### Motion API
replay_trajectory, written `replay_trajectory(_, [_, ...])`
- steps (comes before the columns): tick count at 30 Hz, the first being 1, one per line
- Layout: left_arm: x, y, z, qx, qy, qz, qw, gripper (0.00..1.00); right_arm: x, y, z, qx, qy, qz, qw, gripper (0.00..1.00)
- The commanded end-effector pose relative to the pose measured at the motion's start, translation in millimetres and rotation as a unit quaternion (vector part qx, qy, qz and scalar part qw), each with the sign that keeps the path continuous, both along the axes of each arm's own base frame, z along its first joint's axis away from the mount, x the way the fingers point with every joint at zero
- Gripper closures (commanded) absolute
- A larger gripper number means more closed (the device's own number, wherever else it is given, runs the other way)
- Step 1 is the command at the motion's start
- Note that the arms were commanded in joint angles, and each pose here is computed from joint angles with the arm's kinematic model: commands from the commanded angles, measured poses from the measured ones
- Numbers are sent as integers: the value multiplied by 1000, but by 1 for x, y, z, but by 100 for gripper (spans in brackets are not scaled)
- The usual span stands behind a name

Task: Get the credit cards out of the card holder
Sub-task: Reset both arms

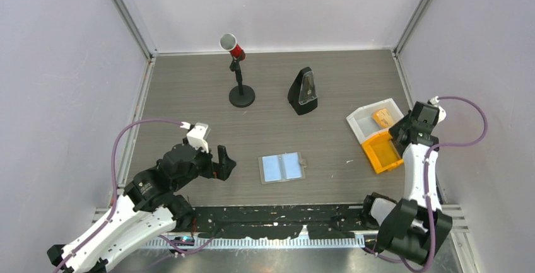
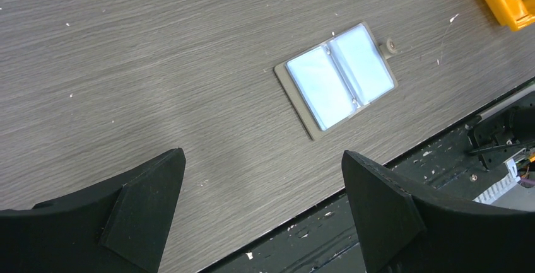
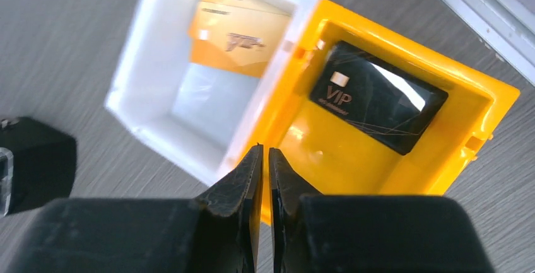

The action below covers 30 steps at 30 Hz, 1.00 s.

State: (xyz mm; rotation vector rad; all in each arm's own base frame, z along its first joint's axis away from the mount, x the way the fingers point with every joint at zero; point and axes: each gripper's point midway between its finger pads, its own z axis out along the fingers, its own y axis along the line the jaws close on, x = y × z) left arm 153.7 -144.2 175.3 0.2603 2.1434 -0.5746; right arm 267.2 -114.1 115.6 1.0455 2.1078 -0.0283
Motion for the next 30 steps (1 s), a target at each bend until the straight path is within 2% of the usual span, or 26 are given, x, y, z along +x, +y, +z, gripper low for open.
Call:
replay_trajectory(1, [5,0,31,-25,-33,9,999,1,-3,21,50,-44,-32,29,998,83])
replay_trajectory(8, [4,-5,46,-51,-29,11,998,1,-8,103,77,-16,-98,149,984,78])
replay_trajectory(15, [5,-13,52,-71,-22,9,997,1,-29,195,73,14,-103,320,942,66])
replay_trajectory(21, [3,-15,56,-80,-34,-3,996,1,-59,248,76,26,-116,420,900,34])
replay_trajectory(23, [2,-17,59,-90,-39,-10,995,1,-68,254,80,26,-120,443,888,16])
replay_trajectory(25, [-1,-19,63,-107,-45,-16,993,1,-75,254,88,22,-124,461,879,3])
replay_trajectory(28, [-2,-19,69,-125,-54,-16,991,1,-84,249,116,16,-157,473,867,1])
replay_trajectory(30, [-4,-18,72,-132,-58,-15,989,1,-91,245,131,13,-177,475,862,3])
